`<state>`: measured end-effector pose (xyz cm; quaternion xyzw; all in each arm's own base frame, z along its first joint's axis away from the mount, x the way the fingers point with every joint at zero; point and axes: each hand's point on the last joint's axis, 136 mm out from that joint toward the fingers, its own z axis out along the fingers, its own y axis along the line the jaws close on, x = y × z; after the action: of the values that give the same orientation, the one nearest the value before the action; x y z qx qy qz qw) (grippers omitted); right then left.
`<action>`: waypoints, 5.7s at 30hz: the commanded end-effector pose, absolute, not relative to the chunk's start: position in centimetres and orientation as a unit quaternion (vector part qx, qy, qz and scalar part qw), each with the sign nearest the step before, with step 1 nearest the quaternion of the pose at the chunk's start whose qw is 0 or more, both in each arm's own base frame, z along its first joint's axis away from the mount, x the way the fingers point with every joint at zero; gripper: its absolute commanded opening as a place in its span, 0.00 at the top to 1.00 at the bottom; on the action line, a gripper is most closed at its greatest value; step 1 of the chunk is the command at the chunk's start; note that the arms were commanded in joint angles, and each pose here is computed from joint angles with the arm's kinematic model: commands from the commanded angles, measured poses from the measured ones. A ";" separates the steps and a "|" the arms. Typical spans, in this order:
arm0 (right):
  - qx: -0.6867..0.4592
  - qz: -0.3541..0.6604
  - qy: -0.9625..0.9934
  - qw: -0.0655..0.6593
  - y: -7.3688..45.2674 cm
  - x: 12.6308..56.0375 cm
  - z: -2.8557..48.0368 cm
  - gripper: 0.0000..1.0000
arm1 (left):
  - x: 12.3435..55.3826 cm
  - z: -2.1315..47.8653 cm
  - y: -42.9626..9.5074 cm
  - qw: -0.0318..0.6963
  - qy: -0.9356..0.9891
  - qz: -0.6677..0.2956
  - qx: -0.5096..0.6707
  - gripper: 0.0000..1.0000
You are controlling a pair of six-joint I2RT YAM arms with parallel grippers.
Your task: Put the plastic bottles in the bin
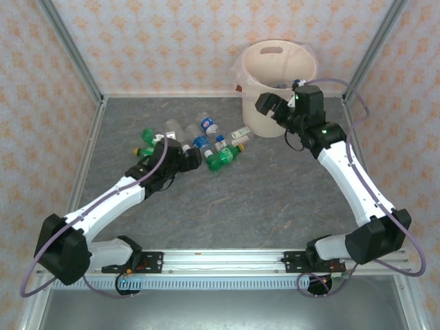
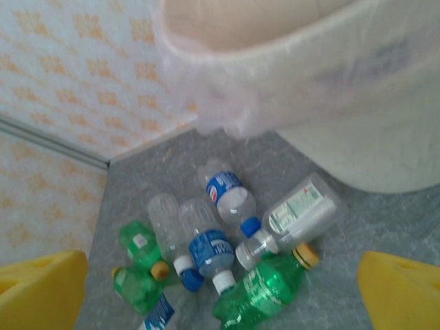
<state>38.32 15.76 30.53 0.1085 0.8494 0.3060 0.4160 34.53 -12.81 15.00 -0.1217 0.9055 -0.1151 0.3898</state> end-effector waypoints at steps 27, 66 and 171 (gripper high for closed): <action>0.009 0.349 0.839 0.417 18.2 36.1 31.4 0.00 | 36.3 7.1 -10.4 0.310 0.942 -0.093 -0.093 0.01; 0.015 0.353 0.837 0.418 17.9 35.4 30.3 0.00 | 33.1 3.0 -12.3 0.231 0.972 -0.034 -0.008 0.33; 0.096 0.444 0.759 0.466 15.7 44.9 42.5 0.77 | 31.5 34.4 -16.4 0.520 0.827 -0.203 -0.071 0.01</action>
<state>43.84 19.03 39.40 0.0770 0.7754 0.4667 0.4184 31.02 -17.50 33.72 -0.0497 0.8310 -0.2063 0.5143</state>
